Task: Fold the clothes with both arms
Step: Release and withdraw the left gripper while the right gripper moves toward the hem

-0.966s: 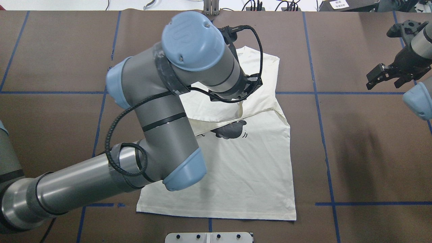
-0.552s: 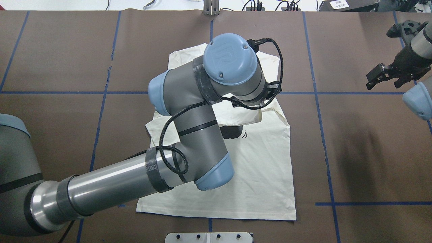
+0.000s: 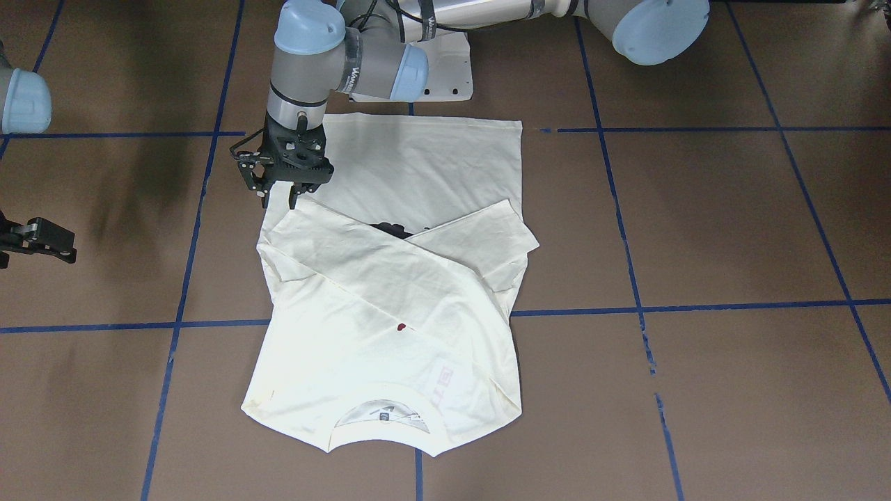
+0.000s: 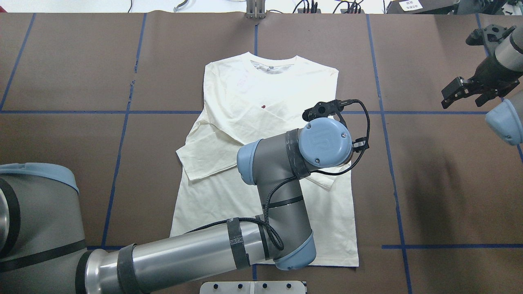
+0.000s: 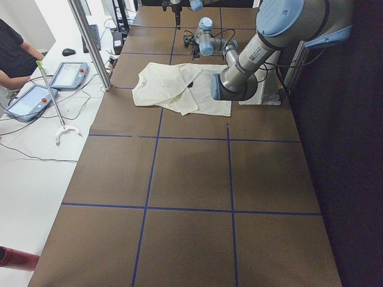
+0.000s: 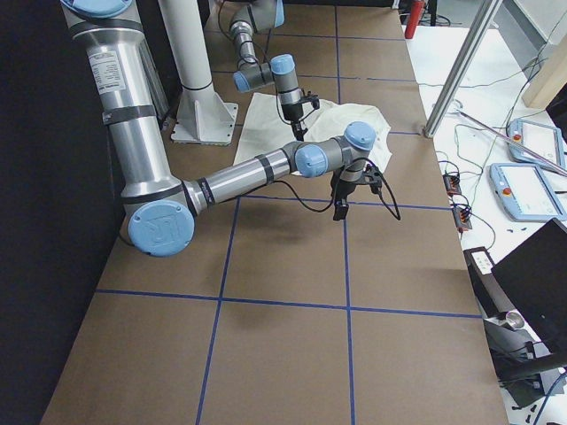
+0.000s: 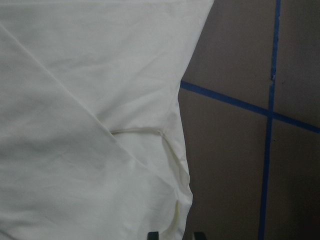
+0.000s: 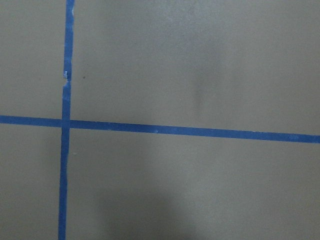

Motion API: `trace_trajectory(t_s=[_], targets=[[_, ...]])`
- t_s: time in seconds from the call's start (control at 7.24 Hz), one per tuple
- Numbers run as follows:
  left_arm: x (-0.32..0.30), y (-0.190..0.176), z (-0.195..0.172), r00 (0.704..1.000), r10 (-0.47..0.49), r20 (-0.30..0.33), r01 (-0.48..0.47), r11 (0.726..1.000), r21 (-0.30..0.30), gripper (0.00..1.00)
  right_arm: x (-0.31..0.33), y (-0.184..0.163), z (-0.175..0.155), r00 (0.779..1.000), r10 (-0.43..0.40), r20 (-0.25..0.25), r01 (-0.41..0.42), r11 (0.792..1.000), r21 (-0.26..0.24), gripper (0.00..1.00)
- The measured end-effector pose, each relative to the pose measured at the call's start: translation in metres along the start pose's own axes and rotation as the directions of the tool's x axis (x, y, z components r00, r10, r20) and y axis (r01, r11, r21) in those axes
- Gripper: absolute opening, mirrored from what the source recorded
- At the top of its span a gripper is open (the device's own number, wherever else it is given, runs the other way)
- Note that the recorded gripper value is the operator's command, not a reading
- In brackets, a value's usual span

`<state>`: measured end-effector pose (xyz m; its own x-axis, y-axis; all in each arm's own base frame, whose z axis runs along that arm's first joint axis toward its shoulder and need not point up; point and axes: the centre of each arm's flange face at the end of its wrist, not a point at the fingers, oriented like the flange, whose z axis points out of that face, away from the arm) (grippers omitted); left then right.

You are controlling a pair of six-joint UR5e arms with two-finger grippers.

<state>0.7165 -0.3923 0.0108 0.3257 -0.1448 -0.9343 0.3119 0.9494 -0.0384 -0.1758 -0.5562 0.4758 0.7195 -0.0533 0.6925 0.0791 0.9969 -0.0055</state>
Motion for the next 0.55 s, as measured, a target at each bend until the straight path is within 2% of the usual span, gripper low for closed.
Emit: trace_trajectory(t_s=[0.28,0.55], targets=[[-0.009,0.001,-0.017,0.999,0.005,-0.032,-0.005,1.000,0.004,1.00,-0.009,-0.001,-0.006,1.000,-0.006,0.011,0.005,1.000,0.009,1.00],[-0.030,-0.022,-0.032,0.999,0.030,0.019,-0.030,0.999,0.014,1.00,-0.034,0.009,-0.015,0.999,-0.019,0.030,0.018,1.000,0.025,1.00]])
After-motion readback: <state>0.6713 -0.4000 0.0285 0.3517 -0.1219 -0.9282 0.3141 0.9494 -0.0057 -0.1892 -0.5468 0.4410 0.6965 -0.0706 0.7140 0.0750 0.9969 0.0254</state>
